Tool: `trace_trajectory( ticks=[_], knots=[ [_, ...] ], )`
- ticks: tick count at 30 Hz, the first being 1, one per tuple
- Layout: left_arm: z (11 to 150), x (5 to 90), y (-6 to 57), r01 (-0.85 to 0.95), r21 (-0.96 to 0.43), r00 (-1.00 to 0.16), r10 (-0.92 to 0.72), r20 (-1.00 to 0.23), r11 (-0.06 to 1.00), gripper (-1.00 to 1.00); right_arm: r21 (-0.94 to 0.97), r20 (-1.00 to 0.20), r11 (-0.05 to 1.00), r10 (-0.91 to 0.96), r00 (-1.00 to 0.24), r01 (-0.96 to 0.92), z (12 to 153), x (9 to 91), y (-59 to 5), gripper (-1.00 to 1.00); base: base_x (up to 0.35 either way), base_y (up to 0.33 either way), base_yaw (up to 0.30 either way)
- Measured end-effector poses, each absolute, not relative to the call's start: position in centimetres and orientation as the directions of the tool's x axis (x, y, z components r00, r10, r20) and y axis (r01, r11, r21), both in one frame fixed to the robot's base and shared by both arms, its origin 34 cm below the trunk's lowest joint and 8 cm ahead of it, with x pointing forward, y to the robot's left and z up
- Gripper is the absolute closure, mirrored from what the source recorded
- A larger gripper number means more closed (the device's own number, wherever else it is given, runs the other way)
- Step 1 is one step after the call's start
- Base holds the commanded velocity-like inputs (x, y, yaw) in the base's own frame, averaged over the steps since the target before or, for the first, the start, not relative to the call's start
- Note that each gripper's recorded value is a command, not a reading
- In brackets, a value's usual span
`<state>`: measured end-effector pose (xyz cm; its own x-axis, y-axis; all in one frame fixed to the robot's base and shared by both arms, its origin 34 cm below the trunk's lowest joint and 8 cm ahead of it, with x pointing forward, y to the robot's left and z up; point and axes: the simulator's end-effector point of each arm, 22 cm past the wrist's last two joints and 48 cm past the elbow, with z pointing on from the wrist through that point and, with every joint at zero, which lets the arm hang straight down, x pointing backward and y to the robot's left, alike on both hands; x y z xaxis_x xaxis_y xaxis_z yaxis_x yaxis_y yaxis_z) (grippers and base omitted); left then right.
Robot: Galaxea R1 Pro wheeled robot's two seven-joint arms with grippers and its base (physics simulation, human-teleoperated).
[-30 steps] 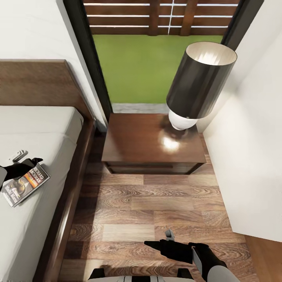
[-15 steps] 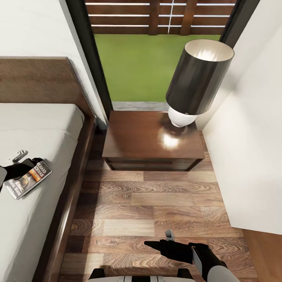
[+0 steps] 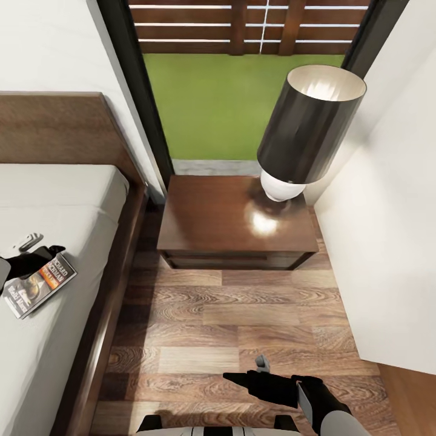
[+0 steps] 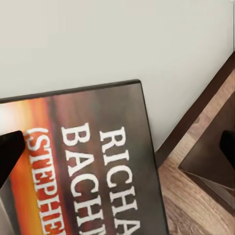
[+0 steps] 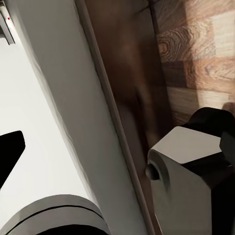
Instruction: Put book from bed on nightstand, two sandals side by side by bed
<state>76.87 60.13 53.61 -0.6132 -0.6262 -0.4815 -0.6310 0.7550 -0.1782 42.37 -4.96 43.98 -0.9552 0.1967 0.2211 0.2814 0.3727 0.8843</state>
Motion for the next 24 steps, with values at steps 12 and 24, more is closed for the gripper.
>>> trace_trajectory(
  ticks=[12, 24],
  knots=[
    [53.63, 76.92, 60.07, -0.629, -0.178, -0.614, -0.625, -0.482, 0.756, -1.00, 0.884, 0.221, 0.373, 0.196, -0.955, 0.281, 43.99, 42.36, -4.95, -1.00, 0.088, 0.010, 0.000],
    [53.67, 76.86, 60.16, -0.629, -0.176, -0.615, -0.623, -0.483, 0.757, -1.00, 0.884, 0.221, 0.373, 0.196, -0.955, 0.281, 44.00, 42.36, -4.96, -1.00, 0.061, 0.007, 0.000]
  ],
)
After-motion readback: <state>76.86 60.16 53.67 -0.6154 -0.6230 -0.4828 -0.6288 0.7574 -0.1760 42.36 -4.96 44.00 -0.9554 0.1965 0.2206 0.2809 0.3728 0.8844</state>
